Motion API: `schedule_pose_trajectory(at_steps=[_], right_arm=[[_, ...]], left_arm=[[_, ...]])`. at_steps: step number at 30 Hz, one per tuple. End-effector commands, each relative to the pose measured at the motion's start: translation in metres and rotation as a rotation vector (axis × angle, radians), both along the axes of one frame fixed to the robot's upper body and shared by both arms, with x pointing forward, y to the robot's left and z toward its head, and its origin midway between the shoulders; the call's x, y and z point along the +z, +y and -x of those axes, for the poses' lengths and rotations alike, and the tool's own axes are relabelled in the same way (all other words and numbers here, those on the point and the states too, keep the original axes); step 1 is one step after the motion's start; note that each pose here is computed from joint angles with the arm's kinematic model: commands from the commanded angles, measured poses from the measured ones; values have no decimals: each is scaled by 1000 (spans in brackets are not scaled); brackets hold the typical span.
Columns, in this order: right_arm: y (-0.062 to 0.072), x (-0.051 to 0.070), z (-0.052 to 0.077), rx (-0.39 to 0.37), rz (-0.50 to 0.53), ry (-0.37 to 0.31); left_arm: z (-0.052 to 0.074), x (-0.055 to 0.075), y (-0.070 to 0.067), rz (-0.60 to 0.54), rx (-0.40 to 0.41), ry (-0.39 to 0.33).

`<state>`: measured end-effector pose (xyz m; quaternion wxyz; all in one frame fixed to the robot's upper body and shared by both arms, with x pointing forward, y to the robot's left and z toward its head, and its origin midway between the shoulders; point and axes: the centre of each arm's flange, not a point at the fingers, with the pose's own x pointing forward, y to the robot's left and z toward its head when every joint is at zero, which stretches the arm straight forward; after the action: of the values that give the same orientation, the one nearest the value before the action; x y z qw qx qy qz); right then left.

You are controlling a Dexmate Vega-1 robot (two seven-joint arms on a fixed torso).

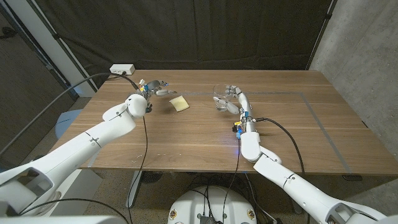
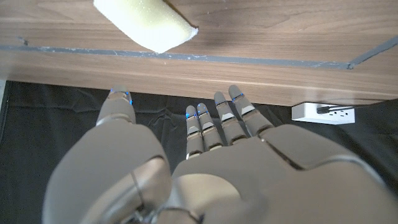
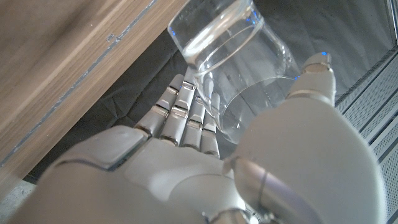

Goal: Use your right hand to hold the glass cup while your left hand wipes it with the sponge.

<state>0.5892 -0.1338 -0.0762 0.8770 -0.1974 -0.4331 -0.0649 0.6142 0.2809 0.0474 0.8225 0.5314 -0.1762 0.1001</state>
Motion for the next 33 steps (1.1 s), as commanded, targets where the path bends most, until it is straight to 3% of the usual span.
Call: schedule_pose_trajectory(at_steps=[1,7,19,33], right_arm=[[-1,0,2,1,-2,-11],[-4,-1,4,-3,-9,-13],[-4,-1,4,-5,-11,-18],[-5,-3,5,-3,-22,-21]], left_arm=[[-13,5,-13,-122,73,12],[-21,5,-27,-182,72,32],[-37,2,-42,-263,73,102],[-38,1,-58,-391,139,80]])
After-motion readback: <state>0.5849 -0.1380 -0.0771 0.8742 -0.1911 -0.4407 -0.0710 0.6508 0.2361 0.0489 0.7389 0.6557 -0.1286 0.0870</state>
